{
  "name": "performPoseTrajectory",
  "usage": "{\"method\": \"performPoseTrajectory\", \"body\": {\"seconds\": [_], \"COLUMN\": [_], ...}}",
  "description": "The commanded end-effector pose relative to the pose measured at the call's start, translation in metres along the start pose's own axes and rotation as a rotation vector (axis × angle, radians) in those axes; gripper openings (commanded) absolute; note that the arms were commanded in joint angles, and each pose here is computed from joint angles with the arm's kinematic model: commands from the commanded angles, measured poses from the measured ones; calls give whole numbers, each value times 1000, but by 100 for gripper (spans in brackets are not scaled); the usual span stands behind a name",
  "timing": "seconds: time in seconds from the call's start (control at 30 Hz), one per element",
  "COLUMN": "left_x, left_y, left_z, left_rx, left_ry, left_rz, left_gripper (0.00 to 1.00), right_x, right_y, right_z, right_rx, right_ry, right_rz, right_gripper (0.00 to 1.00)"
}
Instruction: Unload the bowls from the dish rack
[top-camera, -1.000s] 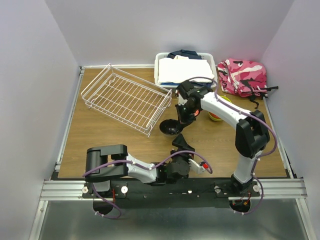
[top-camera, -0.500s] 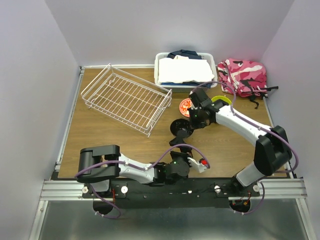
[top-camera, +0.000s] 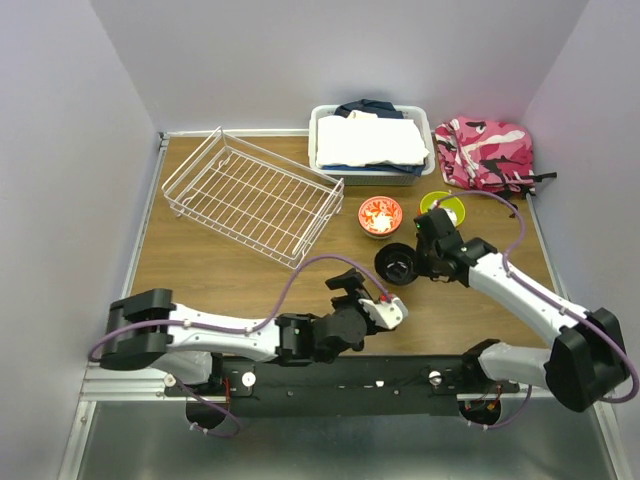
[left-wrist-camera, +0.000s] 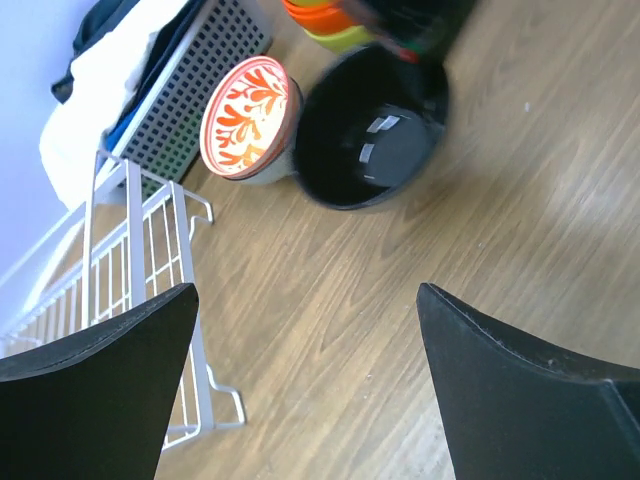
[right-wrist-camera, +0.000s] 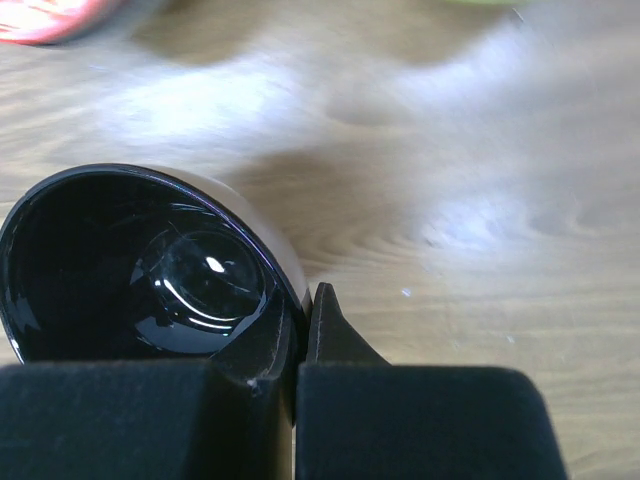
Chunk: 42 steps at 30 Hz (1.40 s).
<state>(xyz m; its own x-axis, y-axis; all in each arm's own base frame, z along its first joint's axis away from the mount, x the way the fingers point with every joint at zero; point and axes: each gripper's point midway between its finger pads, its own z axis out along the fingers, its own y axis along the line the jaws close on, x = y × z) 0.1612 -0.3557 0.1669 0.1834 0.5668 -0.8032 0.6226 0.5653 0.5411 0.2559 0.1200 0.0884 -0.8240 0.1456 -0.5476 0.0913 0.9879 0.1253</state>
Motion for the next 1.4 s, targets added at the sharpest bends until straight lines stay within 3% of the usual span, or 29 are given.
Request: {"method": "performPoseTrajectory", "body": {"seconds": [0.0,0.17,0.27,0.57,0.67,0.77,0.8,0.9,1.07,1.37], "left_x": [-14,0,12,41,66,86,88,99,121,144], "left_y": [19,55,94,186,213,227,230,249,275,304], "left_z": [-17,-15,-12,-25,-32,-34,-34,-39,-54,-76], "left_rx": [67,95,30,-179,-266,-313,-322,-391,-518,-627], "left_ry": [-4,76,97,102,117,112,111,122,148,131], "left_rz": [-286,-511,-635,-796,-873,-952,-982,-997,-1017,-1169], "left_gripper": [99,99,99,99,99,99,99,99,99,99], "right_x": [-19,-19,-23,-20,-17,-18,-19,-26,-41,-100], "right_y": [-15,-37,-43,-36,-34,-30,-30,-29,-33,-55], "right_z": [0,11,18,38,40,39,38,30,5,-76], "right_rx": [37,69,55,12,-4,-16,-14,-24,-5,53], "right_ry": [-169,-242,-265,-199,-181,-166,-168,-187,-229,-489], "right_rz": [209,304,336,338,309,285,285,290,288,326], "right_gripper": [1,1,1,1,13,40,57,75,86,100]}}
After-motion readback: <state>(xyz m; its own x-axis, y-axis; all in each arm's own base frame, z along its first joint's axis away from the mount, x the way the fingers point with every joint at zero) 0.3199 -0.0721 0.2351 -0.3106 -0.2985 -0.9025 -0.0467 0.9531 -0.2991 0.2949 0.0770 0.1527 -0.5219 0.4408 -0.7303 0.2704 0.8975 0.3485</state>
